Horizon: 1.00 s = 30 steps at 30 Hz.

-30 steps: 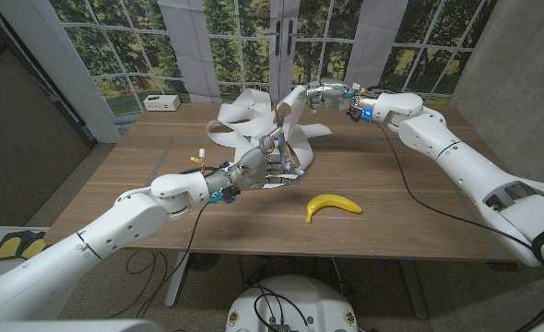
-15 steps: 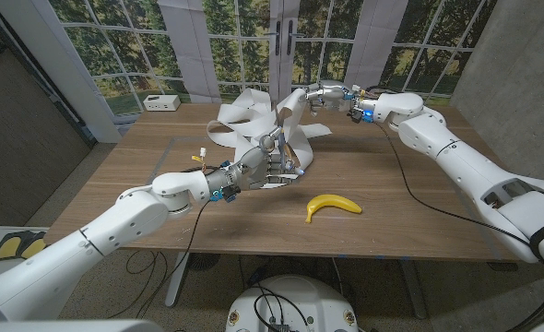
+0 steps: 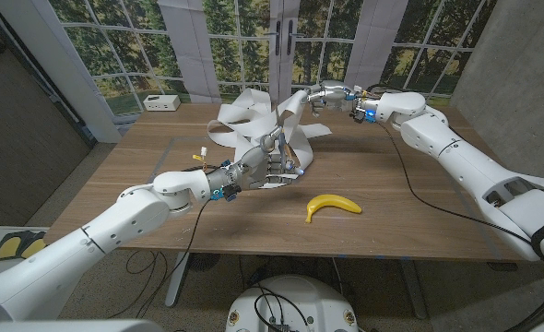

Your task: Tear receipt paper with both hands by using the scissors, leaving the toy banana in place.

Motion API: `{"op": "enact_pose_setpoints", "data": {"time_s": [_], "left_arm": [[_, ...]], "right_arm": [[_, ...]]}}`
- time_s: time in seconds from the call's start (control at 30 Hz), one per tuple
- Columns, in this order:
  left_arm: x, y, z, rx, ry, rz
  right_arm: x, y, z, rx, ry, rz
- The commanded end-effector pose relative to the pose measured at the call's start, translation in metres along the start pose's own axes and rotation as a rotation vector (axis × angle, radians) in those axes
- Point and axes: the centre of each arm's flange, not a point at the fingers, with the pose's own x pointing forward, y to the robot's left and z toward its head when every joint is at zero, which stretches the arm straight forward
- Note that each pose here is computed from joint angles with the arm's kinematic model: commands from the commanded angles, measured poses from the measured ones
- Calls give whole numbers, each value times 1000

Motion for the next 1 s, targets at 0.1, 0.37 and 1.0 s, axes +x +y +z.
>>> {"op": "enact_pose_setpoints", "data": {"time_s": [0.1, 0.37, 1.0], "left_arm": [[4, -2, -2, -10, 7, -29], [4, -5, -1, -14, -24, 21], [13, -3, 8, 5, -22, -45]], "right_arm": [[-3, 0, 6, -44, -43, 21], [-2, -2, 8, -90, -53, 63], [1, -2, 6, -128, -43, 148]]}}
